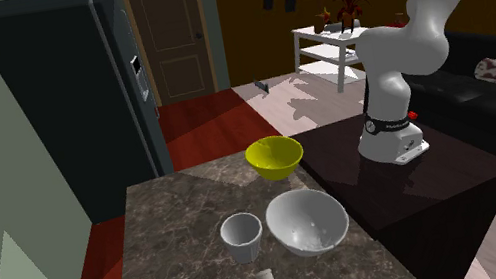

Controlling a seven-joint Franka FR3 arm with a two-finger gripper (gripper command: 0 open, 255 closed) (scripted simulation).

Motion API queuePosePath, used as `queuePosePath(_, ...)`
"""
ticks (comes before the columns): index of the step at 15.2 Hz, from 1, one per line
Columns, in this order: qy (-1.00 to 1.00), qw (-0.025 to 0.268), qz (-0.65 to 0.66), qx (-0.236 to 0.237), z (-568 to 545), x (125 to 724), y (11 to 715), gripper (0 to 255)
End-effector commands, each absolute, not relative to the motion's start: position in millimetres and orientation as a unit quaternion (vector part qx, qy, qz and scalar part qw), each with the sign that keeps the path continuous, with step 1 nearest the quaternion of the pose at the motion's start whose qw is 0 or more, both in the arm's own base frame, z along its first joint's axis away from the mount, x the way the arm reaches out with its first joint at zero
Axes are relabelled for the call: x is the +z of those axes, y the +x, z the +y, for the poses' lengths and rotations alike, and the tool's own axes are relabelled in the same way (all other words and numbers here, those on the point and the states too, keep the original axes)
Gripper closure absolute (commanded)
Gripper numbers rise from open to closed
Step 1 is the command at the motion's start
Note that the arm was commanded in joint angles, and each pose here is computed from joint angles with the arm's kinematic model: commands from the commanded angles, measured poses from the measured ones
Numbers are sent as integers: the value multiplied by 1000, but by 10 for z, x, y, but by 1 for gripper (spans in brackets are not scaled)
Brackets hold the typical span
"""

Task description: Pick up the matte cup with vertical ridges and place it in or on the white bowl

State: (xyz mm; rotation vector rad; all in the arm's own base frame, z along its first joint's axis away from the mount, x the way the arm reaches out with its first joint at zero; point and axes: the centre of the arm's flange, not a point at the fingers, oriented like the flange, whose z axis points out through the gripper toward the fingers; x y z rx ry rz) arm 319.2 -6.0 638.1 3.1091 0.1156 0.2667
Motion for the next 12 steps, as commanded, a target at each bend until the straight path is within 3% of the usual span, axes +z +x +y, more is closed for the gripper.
queuePosePath(1, 996, 9, 37, 85, -60, 6381, 3192, 0)
queuePosePath(12, 996, 35, 43, 66, 674, 5254, 3880, 0)
